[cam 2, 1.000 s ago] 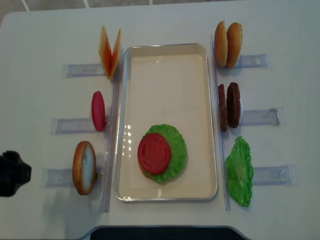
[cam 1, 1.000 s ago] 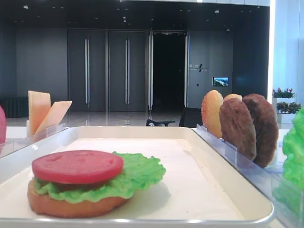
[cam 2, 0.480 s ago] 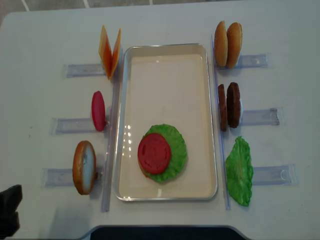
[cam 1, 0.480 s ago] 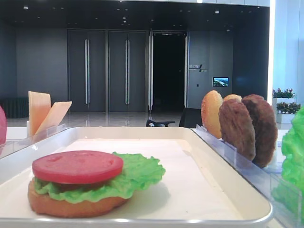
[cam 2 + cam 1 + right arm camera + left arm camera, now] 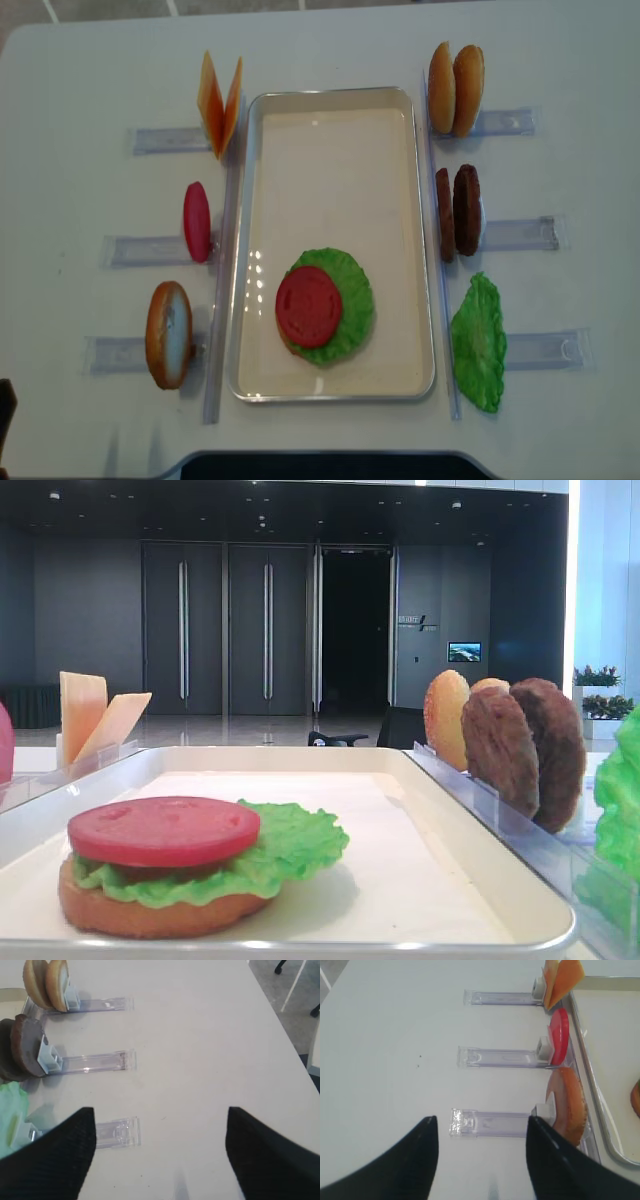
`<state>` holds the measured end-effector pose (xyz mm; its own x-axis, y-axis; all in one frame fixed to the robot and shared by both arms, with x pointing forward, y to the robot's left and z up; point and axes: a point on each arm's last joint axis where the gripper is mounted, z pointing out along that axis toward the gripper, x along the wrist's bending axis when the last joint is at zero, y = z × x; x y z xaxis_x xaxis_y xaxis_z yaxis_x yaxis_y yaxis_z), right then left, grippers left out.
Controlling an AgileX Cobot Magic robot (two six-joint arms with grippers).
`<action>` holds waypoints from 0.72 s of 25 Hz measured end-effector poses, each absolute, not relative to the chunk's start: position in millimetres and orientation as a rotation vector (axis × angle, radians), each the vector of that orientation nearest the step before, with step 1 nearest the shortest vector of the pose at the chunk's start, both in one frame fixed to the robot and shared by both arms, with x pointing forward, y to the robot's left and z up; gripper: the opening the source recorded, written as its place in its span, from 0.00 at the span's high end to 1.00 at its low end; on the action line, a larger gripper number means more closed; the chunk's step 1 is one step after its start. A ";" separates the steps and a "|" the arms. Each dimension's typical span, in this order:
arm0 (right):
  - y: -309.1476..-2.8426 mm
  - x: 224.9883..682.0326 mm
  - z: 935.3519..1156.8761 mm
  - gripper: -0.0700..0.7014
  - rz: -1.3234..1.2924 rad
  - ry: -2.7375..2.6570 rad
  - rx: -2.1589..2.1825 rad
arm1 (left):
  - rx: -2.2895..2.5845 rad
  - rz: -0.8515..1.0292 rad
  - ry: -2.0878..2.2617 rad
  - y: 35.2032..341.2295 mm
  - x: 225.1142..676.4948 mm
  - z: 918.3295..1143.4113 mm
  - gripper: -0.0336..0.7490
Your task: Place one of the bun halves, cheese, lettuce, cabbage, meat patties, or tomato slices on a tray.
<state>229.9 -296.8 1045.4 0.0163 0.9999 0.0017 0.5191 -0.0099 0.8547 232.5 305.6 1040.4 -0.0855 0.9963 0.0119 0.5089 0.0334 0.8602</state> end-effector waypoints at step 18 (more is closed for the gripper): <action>-296.8 229.9 1045.4 0.21 0.893 1.583 1.611 | 1.542 0.963 1.668 305.6 232.5 1040.4 0.41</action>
